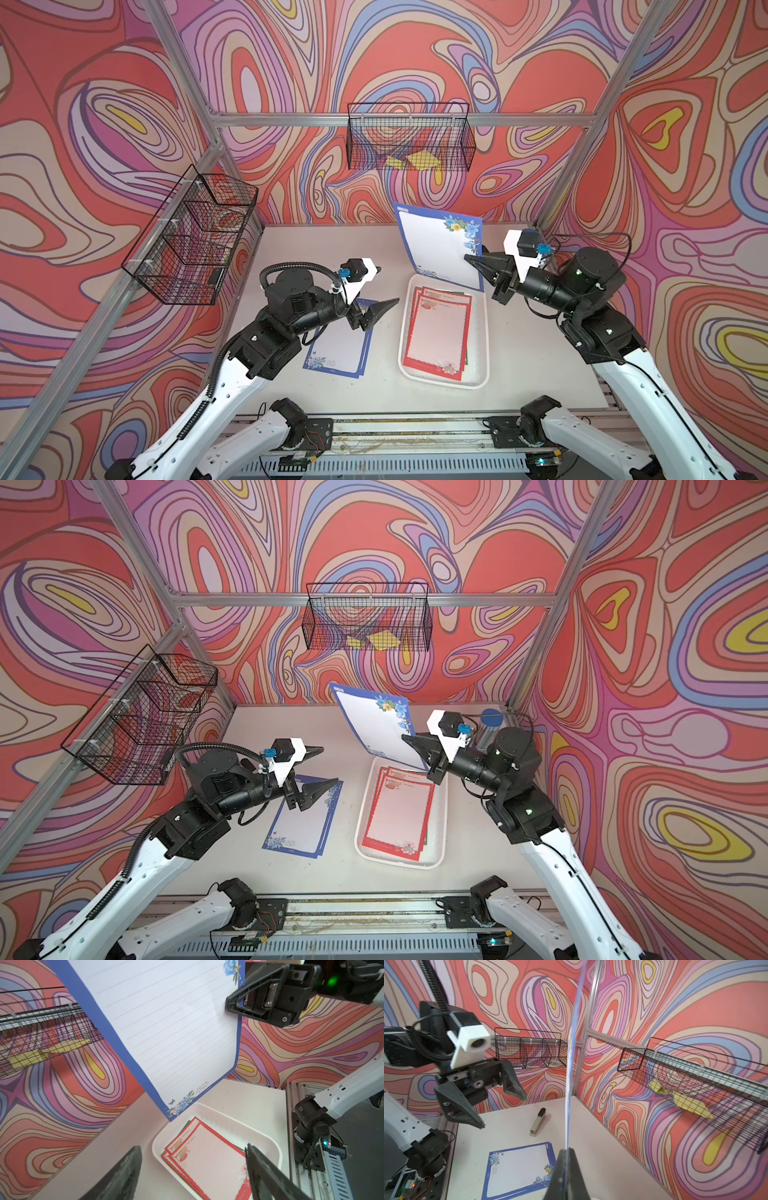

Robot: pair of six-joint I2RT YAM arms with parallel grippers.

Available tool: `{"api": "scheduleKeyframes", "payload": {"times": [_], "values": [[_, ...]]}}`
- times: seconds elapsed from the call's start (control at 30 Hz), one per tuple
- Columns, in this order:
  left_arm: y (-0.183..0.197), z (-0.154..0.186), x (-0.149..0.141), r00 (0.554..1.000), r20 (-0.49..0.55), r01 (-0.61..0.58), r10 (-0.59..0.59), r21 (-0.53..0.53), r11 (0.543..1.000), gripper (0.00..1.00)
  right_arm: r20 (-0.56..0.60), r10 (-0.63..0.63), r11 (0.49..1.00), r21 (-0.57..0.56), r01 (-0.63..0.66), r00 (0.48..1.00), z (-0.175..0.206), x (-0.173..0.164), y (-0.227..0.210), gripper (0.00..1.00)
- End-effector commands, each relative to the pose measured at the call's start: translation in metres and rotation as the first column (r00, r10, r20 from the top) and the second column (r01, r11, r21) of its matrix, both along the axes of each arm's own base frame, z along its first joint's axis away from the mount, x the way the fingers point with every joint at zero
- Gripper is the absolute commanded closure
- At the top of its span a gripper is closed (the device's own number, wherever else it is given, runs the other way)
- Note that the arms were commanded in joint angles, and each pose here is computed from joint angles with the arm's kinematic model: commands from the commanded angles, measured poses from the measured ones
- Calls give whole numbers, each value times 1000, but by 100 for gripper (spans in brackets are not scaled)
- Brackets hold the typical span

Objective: Take out the stationery paper from the storage box
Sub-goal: Place the stationery paper at the center of the board.

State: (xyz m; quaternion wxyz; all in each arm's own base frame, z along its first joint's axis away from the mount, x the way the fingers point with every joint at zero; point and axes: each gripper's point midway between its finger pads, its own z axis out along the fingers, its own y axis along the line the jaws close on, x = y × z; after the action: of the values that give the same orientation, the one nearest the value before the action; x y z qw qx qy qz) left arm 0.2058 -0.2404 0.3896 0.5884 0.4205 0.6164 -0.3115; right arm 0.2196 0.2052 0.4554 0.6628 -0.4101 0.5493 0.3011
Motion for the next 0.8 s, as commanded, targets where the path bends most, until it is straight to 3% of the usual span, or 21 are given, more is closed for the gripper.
{"api": "scheduleKeyframes", "payload": {"times": [0.0,0.2,0.5,0.67,0.77], "values": [[-4,20,-10,994,95,61,-56,-47,997,20,123,136,984,95,-148,983,31,-33,5,100],[4,38,-28,985,155,96,-76,-126,987,22,140,224,962,127,-242,964,40,-53,7,100],[6,48,-40,983,147,133,-109,-161,978,30,156,337,922,145,-359,929,54,-72,10,100],[-1,50,-56,967,132,238,-219,-152,959,51,118,361,913,158,-377,925,51,-65,15,100],[-2,57,-62,958,133,273,-252,-171,947,76,94,377,907,164,-388,921,46,-60,18,100]]}}
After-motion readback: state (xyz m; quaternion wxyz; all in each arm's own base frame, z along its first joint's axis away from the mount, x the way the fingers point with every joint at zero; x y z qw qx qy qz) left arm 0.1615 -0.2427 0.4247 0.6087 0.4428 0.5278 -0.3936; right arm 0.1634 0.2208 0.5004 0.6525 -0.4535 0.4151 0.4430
